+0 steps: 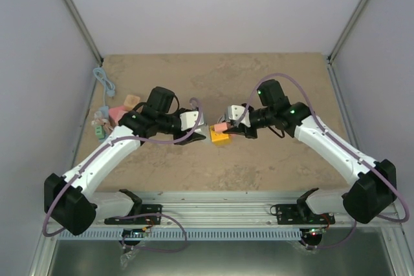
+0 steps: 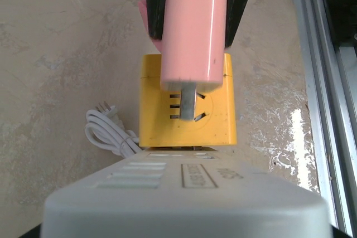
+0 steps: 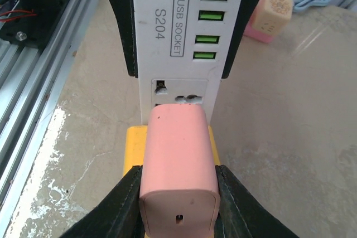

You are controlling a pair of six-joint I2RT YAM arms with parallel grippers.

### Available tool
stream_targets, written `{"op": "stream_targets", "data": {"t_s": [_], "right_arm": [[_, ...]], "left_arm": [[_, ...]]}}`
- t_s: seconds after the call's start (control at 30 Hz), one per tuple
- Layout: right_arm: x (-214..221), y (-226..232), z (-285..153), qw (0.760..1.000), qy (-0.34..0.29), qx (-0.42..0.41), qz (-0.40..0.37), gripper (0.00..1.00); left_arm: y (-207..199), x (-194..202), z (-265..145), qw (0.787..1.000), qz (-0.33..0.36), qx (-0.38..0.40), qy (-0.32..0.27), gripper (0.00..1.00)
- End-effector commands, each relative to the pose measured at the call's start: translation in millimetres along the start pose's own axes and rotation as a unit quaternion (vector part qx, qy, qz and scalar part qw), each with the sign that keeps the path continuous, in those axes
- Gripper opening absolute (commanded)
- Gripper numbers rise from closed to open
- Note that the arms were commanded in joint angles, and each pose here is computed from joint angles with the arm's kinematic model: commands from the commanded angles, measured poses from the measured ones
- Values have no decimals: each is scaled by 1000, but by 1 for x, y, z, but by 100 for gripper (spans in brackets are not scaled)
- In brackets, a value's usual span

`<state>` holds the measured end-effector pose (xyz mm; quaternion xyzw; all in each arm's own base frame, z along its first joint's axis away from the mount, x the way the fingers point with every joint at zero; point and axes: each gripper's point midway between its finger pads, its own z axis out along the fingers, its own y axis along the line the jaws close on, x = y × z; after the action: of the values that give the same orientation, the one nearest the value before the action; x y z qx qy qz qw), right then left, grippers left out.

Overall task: Pull the plug off the socket
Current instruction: Remove the plug from the socket, then place the plug at the center of the board.

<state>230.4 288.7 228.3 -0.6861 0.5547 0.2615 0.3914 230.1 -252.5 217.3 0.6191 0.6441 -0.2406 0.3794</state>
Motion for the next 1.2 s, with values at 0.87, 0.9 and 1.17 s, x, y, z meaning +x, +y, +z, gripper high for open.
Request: {"op": "stream_targets", "data": {"t_s": [0.87, 0.9, 1.17], "right_arm": [[146, -127, -144, 914, -20, 267, 306, 1], [160, -130, -148, 905, -17, 271, 328, 1], [246, -143, -170, 840, -5, 286, 462, 0]], "left_arm": [[27, 28, -13, 995, -44, -76, -56, 0], [27, 29, -14, 994, -43, -81, -58, 0], [22, 41, -13, 992, -56, -88, -73, 0]]}}
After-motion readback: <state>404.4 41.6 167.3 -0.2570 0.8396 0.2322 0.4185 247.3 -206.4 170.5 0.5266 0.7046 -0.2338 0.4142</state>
